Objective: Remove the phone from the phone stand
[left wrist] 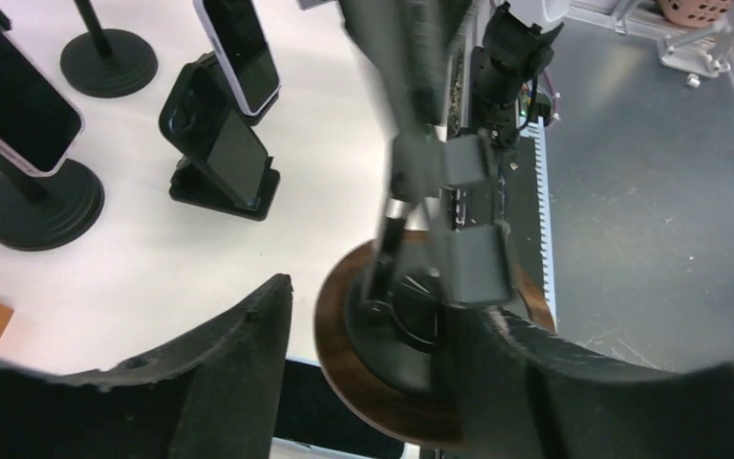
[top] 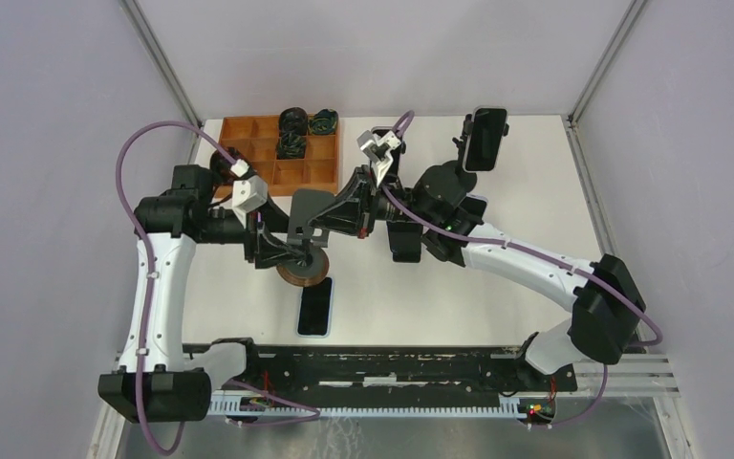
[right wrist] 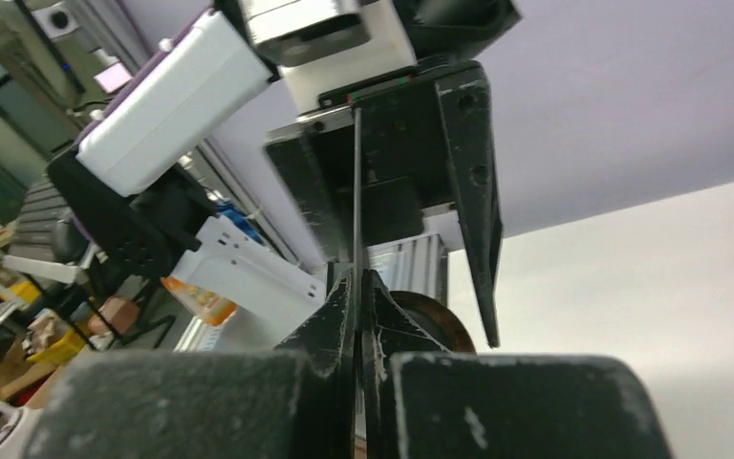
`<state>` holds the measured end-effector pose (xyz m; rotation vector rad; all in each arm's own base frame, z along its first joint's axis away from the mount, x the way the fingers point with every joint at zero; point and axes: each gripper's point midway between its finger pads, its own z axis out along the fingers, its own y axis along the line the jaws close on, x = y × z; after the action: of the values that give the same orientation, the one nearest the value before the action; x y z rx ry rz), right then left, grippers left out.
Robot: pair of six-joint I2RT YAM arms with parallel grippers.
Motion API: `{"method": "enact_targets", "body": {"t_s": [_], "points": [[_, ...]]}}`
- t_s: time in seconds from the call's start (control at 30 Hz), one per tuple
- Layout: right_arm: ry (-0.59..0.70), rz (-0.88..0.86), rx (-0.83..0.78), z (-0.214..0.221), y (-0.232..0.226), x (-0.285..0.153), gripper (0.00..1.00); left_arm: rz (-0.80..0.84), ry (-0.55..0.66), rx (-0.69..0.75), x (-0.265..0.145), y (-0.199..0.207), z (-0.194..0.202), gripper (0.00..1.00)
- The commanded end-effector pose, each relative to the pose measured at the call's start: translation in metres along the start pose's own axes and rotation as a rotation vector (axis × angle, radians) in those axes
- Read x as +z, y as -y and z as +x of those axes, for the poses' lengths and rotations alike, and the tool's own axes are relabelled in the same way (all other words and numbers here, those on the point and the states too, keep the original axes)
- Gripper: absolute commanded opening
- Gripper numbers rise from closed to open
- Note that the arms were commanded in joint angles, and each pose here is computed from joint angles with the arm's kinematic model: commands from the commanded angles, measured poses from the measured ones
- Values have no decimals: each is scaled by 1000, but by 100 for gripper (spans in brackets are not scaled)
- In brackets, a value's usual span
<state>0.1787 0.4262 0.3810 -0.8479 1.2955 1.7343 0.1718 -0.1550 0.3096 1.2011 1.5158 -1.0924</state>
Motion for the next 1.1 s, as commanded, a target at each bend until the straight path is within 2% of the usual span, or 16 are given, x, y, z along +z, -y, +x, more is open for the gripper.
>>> {"method": "enact_targets", "body": {"t_s": [0.0,0.1,0.27,0.4,0.67,0.73,0.83,1.0,1.07], "points": [[32,102,-117,-24,15,-10,0,16,-29,60,2,12,3,71],[-30,142,-147,-14,26,-18,0,32,-60,101,4,18,7,77],[-119,167,-184,7,34,-25,0,47,-39,119,5,24,-2,82],[-168,111,-204,24,27,-27,0,45,-55,62,6,13,-3,96],[-231,114,-219,43,29,-29,0,48,-81,18,8,-4,4,97],[-237,95,-225,48,26,-25,0,63,-61,29,10,-5,0,94],[-247,71,-219,53,25,-15,0,104,-35,39,16,-1,-12,83],[-254,69,-211,57,29,-6,0,105,-81,43,19,-8,-3,61],[-254,73,-213,58,30,-6,0,101,-102,38,19,-13,3,47]]}}
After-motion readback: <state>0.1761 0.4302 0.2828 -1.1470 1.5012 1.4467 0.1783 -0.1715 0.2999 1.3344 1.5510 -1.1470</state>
